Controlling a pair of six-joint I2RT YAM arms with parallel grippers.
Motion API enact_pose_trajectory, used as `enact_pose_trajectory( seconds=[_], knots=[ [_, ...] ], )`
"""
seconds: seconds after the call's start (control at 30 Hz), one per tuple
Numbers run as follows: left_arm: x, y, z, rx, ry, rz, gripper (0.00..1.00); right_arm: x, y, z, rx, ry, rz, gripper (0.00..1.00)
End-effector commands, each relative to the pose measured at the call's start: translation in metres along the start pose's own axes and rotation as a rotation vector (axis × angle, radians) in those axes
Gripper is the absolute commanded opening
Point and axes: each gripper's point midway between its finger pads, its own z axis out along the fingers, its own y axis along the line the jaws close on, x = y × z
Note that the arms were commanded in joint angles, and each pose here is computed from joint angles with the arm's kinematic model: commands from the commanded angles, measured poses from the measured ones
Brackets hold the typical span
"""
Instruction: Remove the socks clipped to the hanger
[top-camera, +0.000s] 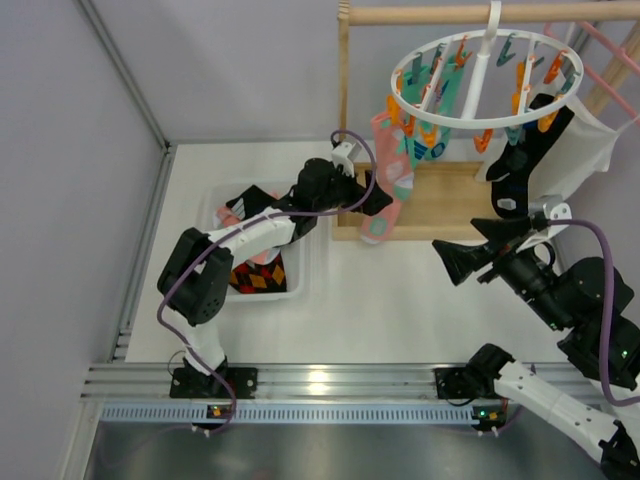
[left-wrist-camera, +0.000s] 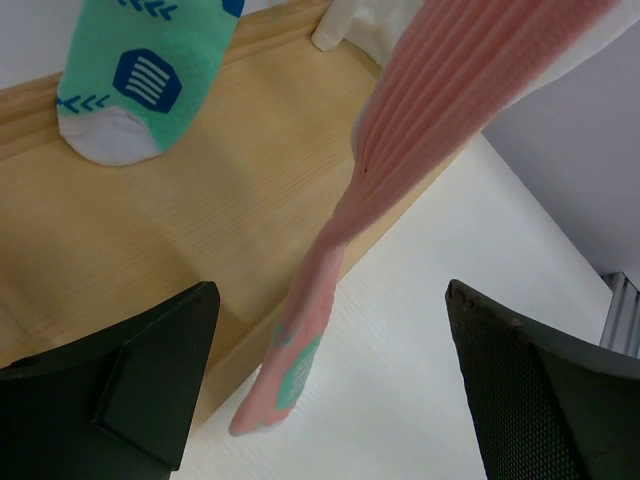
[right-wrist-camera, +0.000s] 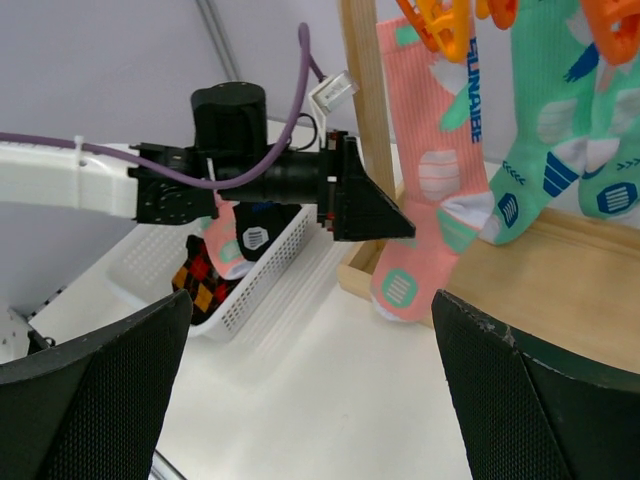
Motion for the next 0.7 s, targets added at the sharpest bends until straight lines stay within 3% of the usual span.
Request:
enact_pose_trajectory(
  seconds=[0.0, 0.13, 0.17, 0.27, 0.3, 0.37, 0.53, 0.57, 0.63, 0.67],
  knots=[
    [-0.055, -0.019, 0.010, 0.071, -0.165, 0.094, 0.98, 0.004, 0.009, -0.003, -0.061, 0.008, -0.024, 1.00],
    [-0.057, -0.021, 0.020, 0.087, -0.178, 0.101, 0.85, 0.007, 0.011, -0.001, -0.075, 0.011, -0.026, 1.00],
    [-0.056, -0.024, 0.022, 0.101, -0.179, 0.108, 0.69, 0.008, 0.011, -0.001, -0.076, 0.011, -0.030, 0.99],
    [-0.052, -0.034, 0.023, 0.115, -0.179, 0.132, 0.39, 0.007, 0.010, -0.001, -0.072, 0.007, -0.031, 0.99],
    [-0.052, -0.039, 0.023, 0.122, -0.184, 0.136, 0.21, 0.005, 0.010, -0.003, -0.073, 0.001, -0.031, 0.99],
    [-0.051, -0.046, 0.023, 0.128, -0.186, 0.136, 0.03, 0.004, 0.010, -0.004, -0.074, -0.002, -0.029, 0.99],
    [-0.045, -0.040, 0.005, 0.063, -0.194, 0.111, 0.00, 0.001, 0.012, -0.011, -0.084, -0.015, -0.017, 0.99],
    [-0.058, -0.040, -0.007, 0.025, -0.236, 0.100, 0.00, 0.001, 0.010, -0.012, -0.076, -0.020, -0.017, 0.99],
    [-0.043, -0.032, -0.022, -0.026, -0.225, 0.076, 0.00, -0.001, 0.007, -0.017, -0.064, -0.031, -0.011, 0.99],
    [-0.059, -0.033, -0.039, -0.072, -0.283, 0.094, 0.00, -0.003, 0.004, -0.018, -0.044, -0.037, -0.010, 0.99]
  ],
)
